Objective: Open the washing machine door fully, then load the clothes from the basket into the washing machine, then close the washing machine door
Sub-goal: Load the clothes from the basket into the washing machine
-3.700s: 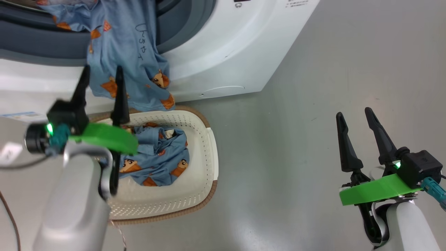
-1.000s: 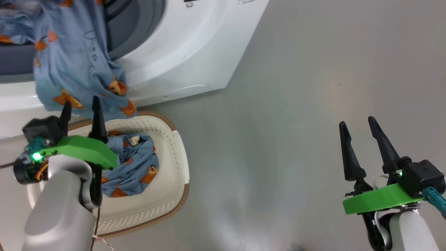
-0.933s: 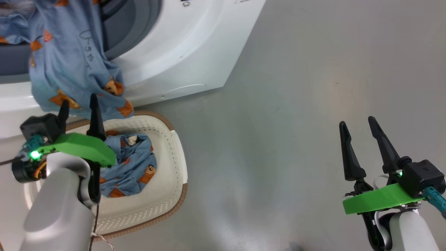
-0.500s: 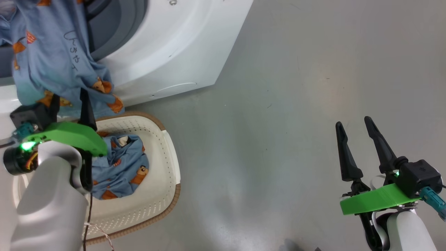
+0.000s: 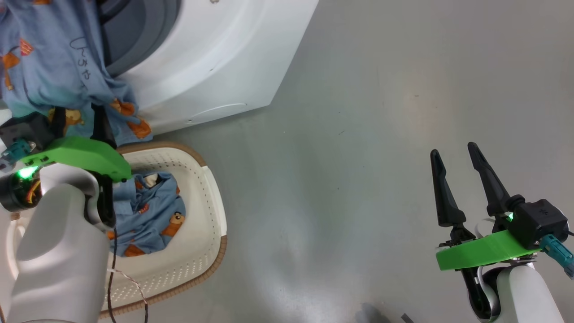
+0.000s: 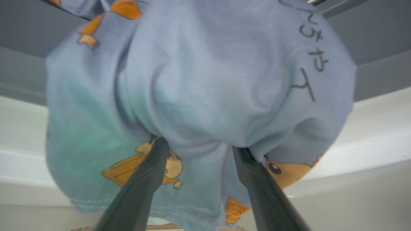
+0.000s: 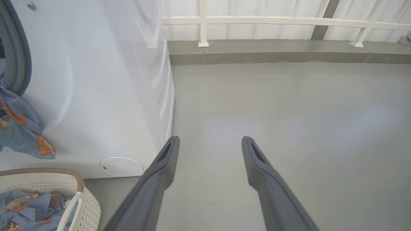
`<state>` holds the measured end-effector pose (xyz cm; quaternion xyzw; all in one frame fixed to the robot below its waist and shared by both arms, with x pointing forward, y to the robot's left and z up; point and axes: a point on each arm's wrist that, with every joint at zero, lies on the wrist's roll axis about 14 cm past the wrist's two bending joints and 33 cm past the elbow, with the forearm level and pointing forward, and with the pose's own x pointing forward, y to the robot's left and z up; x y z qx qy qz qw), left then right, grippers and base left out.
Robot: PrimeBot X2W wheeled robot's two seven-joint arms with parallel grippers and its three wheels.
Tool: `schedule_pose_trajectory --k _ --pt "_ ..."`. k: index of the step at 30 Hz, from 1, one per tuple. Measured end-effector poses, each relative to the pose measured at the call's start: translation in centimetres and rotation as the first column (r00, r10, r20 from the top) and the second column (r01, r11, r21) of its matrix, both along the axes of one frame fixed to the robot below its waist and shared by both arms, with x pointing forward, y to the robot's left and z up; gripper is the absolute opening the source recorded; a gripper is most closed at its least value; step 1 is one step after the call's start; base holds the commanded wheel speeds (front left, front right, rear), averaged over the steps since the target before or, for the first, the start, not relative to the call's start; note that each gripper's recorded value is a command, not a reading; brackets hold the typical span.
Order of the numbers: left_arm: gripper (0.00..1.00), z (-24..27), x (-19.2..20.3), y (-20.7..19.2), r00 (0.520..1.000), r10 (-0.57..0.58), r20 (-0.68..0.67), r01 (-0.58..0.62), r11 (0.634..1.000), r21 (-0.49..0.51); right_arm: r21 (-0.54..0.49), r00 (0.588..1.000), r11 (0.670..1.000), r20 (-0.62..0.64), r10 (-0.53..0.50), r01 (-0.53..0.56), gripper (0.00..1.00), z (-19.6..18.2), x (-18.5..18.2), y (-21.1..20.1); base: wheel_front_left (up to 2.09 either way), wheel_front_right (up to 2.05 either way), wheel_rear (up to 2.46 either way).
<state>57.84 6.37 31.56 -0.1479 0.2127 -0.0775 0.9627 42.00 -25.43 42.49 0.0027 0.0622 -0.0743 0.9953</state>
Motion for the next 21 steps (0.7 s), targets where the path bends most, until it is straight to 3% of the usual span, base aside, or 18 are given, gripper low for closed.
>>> schedule_pose_trajectory --k 2,3,4,5,6,8,21 --pt "1.0 -0.1 0.0 -0.3 1.0 -0.003 0.0 0.003 1.0 -0.003 -0.002 1.0 1.0 -0.002 -0.003 0.003 1.0 0.0 -0.1 -0.1 0.0 0.0 0.0" --pt "0.82 -0.1 0.0 -0.5 1.0 -0.003 0.001 0.003 1.0 -0.006 -0.003 1.0 1.0 -0.003 -0.004 0.004 1.0 0.0 -0.1 -0.2 0.0 0.0 0.0" --pt "0.82 -0.1 0.0 -0.7 1.0 -0.003 0.001 0.003 1.0 -0.01 -0.004 1.0 1.0 -0.004 -0.006 0.006 1.0 0.0 -0.1 -0.2 0.0 0.0 0.0" --pt "0.46 -0.1 0.0 -0.8 1.0 -0.004 0.002 0.004 1.0 -0.011 -0.004 1.0 1.0 -0.004 -0.007 0.007 1.0 -0.1 -0.2 -0.3 0.0 0.0 0.0" --pt "0.37 -0.1 0.0 -0.9 1.0 -0.005 0.003 0.005 1.0 -0.012 -0.005 1.0 1.0 -0.005 -0.008 0.008 1.0 -0.1 -0.2 -0.3 0.0 0.0 0.0" --pt "0.0 0.0 0.0 -0.8 1.0 -0.009 0.009 0.009 1.0 -0.004 -0.005 1.0 1.0 -0.005 -0.008 0.008 1.0 -0.1 -0.2 -0.3 0.0 0.0 0.0" --pt "0.0 2.6 -0.6 0.2 0.995 0.067 0.072 -0.06 0.993 -0.099 0.011 1.0 1.0 0.012 0.011 -0.012 1.0 0.2 0.3 0.5 0.0 0.0 0.0"
